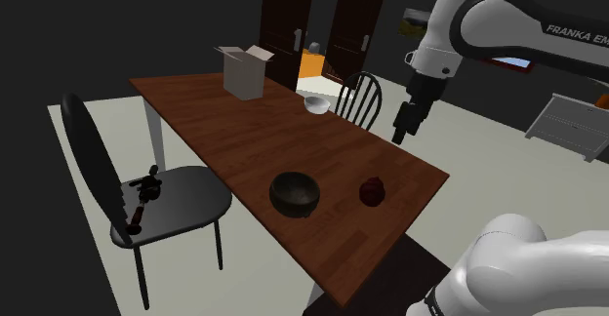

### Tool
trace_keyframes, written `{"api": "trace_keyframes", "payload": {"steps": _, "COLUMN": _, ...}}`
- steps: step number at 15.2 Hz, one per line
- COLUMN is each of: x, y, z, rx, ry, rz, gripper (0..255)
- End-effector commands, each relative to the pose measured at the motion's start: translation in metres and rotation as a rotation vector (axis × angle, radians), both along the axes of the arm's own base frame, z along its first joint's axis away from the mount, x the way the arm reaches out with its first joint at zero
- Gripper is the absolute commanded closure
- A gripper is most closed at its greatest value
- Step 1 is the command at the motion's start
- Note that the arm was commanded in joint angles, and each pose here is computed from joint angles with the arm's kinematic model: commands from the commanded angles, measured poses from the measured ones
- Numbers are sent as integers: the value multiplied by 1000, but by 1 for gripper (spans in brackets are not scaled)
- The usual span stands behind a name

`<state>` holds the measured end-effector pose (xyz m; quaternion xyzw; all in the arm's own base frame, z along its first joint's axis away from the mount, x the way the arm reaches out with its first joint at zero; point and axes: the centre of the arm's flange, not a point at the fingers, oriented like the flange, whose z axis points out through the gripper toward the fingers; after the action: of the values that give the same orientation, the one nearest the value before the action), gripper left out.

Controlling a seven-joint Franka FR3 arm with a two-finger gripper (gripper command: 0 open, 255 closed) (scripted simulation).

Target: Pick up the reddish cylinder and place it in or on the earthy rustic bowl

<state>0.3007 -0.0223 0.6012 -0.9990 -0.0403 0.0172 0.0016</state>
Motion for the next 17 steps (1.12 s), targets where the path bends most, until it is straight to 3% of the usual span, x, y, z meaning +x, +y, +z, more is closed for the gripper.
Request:
{"api": "trace_keyframes", "payload": {"steps": 1, "x": 0, "y": 0, "z": 0, "rx": 0, "ry": 0, "rz": 0, "gripper": 0}}
{"api": "trace_keyframes", "payload": {"steps": 17, "x": 105, "y": -136, "z": -145, "rx": 68, "ry": 85, "rz": -408, "gripper": 0}}
